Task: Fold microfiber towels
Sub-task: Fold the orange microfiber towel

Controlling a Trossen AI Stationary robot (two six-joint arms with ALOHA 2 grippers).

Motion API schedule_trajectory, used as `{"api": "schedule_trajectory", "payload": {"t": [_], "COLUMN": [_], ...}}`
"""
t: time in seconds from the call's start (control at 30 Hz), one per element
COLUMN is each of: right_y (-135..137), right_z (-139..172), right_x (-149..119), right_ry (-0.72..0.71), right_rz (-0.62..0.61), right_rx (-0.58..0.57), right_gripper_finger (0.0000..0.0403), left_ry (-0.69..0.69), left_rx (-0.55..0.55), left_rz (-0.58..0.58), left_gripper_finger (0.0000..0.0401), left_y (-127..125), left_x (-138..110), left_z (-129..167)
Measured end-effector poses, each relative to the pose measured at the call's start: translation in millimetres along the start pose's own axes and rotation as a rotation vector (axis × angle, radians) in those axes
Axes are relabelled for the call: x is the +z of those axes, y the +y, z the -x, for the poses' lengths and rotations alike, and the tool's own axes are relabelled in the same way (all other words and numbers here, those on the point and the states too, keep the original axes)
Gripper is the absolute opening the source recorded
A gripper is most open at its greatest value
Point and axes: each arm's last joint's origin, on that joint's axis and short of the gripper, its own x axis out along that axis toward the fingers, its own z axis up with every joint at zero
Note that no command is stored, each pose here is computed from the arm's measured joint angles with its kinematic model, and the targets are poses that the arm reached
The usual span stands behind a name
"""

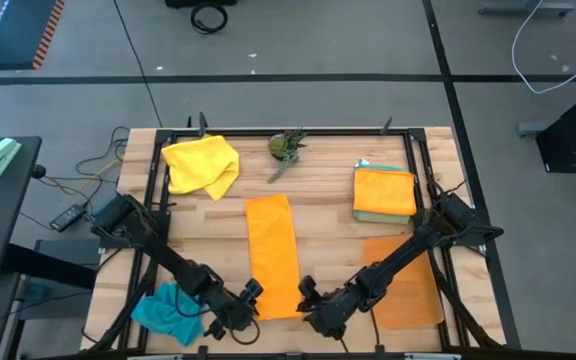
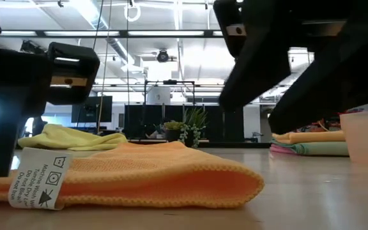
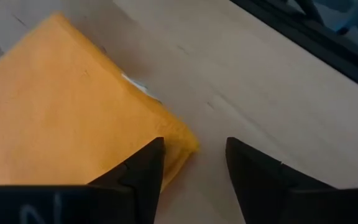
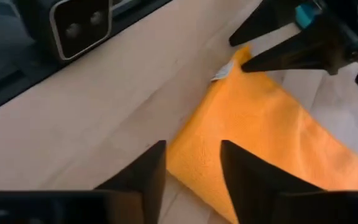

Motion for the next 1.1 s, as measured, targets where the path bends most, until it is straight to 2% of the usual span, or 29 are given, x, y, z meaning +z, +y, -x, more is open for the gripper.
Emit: {"api": "schedule_trajectory", "payload": {"t": [0.17,0.33,0.43,0.67,0.8,1.1], "right_y": [-1,7,6,-2,-7,-6], "right_z": [-3,-24,-27,-29,-31,-30], "right_x": [0,-15,-15,-19,-23,-25], "right_ry": [-0.018,0.002,-0.01,0.003,0.039,0.06], "right_rz": [-0.007,0.006,0.005,-0.112,-0.211,-0.279], "right_rx": [0.014,0.059,0.046,0.061,0.071,0.095], "right_gripper_finger": [0.0193,0.0194,0.0193,0.0192,0.0175,0.0124], "left_ry": [0.006,0.018,0.026,0.033,0.04,0.075], "left_rx": [-0.005,-0.014,-0.032,-0.04,-0.04,-0.062], "left_rz": [0.024,0.092,0.14,0.208,0.209,0.212], "left_gripper_finger": [0.017,0.016,0.0154,0.0141,0.0137,0.0137], "left_y": [2,7,13,23,23,21], "left_x": [-2,-4,-6,-9,-10,-17], "left_z": [-3,-5,-6,-7,-7,-16]}}
